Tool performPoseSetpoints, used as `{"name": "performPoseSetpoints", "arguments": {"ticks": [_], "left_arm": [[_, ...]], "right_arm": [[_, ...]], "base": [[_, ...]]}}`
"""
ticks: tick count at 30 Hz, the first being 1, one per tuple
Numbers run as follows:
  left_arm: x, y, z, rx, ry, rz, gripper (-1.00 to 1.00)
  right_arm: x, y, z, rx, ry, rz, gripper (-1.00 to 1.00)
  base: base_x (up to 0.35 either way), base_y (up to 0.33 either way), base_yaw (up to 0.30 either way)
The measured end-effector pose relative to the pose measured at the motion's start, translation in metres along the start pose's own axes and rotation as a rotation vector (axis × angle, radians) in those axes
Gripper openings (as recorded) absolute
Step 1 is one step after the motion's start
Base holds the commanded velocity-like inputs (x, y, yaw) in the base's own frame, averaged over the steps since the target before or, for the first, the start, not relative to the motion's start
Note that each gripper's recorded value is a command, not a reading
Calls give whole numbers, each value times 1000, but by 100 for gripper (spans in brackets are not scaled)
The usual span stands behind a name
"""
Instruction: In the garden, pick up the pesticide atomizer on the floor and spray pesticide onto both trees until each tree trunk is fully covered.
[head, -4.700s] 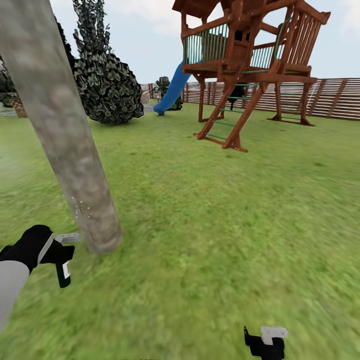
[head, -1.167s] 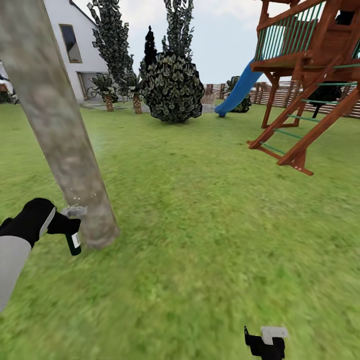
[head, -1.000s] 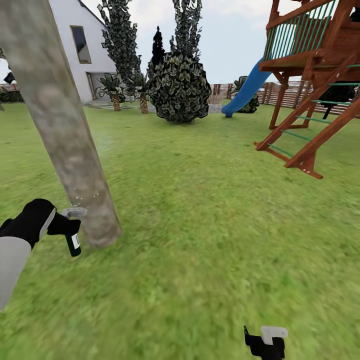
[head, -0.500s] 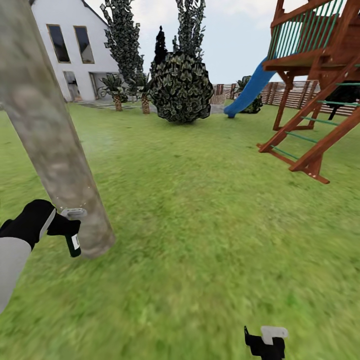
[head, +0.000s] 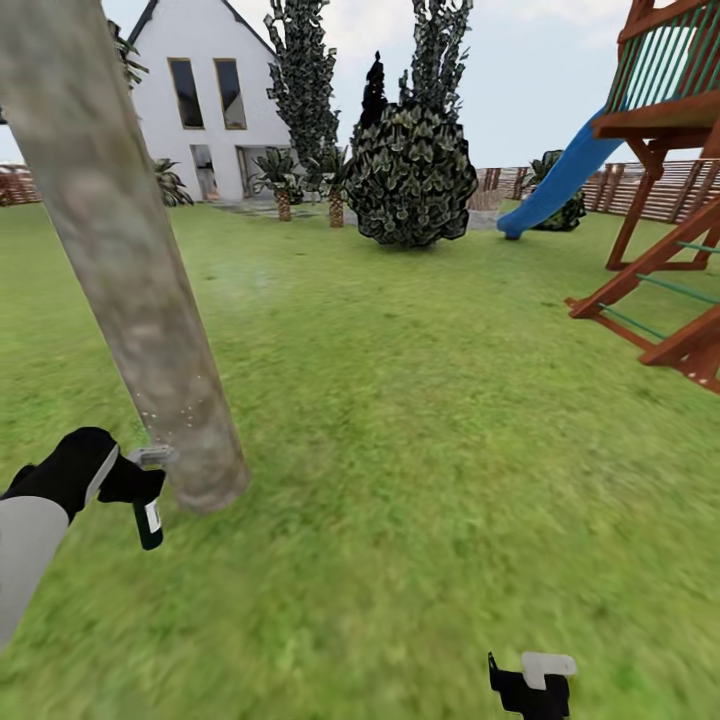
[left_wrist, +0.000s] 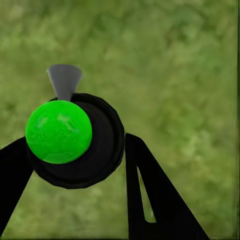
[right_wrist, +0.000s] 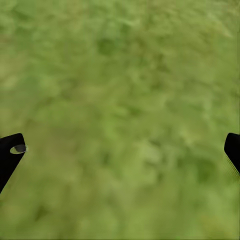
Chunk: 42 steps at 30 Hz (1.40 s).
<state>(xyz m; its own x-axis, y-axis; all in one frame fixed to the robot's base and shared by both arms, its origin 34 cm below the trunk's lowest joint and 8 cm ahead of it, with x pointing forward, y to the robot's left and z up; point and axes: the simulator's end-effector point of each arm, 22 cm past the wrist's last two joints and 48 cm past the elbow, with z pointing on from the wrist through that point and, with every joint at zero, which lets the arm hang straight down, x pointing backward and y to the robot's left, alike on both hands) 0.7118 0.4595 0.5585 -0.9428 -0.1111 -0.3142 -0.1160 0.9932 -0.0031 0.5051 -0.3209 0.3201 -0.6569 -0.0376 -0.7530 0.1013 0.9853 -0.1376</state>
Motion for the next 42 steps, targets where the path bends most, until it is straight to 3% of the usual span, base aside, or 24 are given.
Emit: {"name": "performPoseSetpoints", "arguments": {"ticks": [12,23,34,38,42], "left_arm": [[13,-10,11,7,23,12,-100],[41,-5,26,-3,65,12,-100],[55,0,34,-13,80,16,-100],[63,-9,39,3,95,18,-100],[85,-51,59,60,123,47,-100]], "right_arm": [[1,-1,0,2,1,0,100],[0,-1,0,3,0,2,100],[0,-1,0,1,1,0,100],[0,0,0,0,1,0,100],[0,0,0,0,2,0,100]], "base": [[17,-277,95],[232,-189,6],[192,-61,253],[5,-1,277],[0,-7,160]]}}
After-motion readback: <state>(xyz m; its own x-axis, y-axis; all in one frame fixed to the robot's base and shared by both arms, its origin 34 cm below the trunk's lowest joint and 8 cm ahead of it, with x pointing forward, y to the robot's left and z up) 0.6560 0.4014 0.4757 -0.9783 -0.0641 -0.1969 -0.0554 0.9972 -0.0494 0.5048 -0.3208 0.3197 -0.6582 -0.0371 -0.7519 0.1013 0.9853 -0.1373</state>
